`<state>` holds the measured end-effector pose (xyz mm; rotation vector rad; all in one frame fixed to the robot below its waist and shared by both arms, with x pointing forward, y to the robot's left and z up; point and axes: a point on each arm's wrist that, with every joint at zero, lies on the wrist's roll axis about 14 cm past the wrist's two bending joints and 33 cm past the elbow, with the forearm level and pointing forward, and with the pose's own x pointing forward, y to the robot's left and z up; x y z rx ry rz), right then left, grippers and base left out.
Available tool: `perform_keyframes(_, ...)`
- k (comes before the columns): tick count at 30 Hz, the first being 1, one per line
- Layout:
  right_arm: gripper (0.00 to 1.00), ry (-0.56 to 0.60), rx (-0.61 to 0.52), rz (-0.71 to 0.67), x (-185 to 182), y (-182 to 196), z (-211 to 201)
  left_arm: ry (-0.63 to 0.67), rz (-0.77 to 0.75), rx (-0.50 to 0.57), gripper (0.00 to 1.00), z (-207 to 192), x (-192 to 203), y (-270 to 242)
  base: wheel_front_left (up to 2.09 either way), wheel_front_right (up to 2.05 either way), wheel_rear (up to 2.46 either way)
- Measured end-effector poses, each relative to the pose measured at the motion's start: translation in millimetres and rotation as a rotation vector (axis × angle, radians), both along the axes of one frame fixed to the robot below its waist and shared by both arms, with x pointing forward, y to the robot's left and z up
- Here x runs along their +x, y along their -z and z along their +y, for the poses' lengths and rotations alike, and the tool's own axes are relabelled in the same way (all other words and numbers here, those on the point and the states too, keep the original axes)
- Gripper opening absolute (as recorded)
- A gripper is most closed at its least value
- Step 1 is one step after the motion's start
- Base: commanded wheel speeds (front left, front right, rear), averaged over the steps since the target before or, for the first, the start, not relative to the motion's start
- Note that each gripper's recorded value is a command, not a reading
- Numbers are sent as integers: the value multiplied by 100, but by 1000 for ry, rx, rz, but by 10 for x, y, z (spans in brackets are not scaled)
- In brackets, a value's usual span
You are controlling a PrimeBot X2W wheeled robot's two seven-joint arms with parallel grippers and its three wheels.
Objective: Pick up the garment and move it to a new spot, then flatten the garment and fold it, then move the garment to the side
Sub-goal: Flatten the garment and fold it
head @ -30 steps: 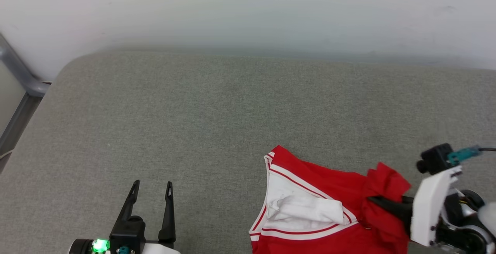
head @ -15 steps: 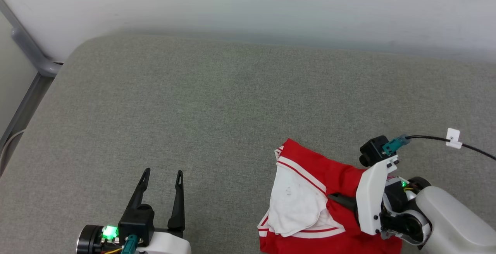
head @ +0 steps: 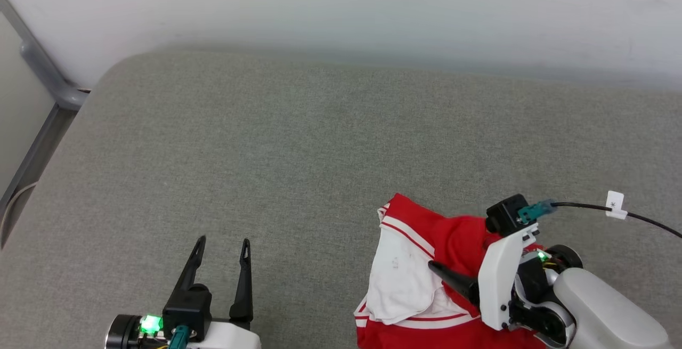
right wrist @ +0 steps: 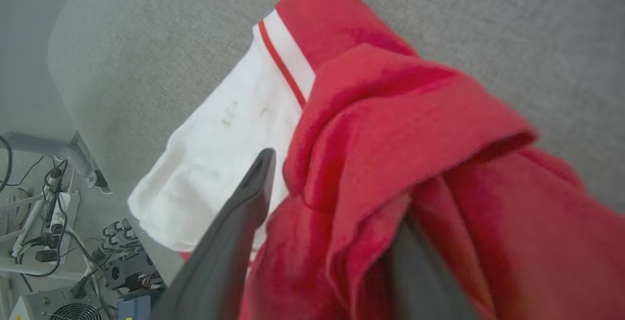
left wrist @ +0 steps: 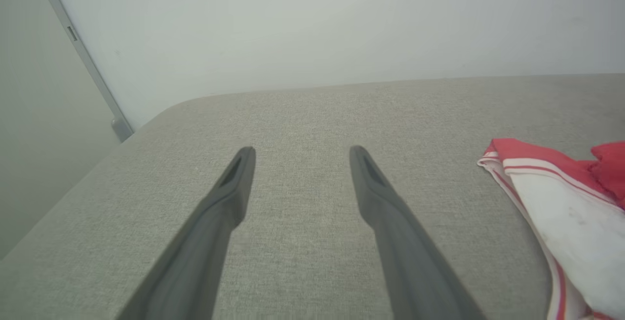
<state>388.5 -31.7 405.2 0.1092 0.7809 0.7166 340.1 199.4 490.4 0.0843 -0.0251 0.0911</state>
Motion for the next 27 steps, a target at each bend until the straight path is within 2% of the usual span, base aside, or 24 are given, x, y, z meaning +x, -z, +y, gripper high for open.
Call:
perform_keyframes(9,100,110,77,-344,163,-720,-469,28,-32,3,100,-65,-43,-90,0,0,0)
perform_keyframes(15,100,282,74,-640,313,-1289,-1062,61,-57,1,100,-155,-6,-167,0,0,0)
perform_keyframes(21,100,434,28,-867,219,-1567,-1506,86,-75,2,100,-209,15,-221,0,0,0)
perform_keyframes(27,100,557,37,-966,21,-1619,-1641,101,-78,1,100,-248,9,-231,0,0,0)
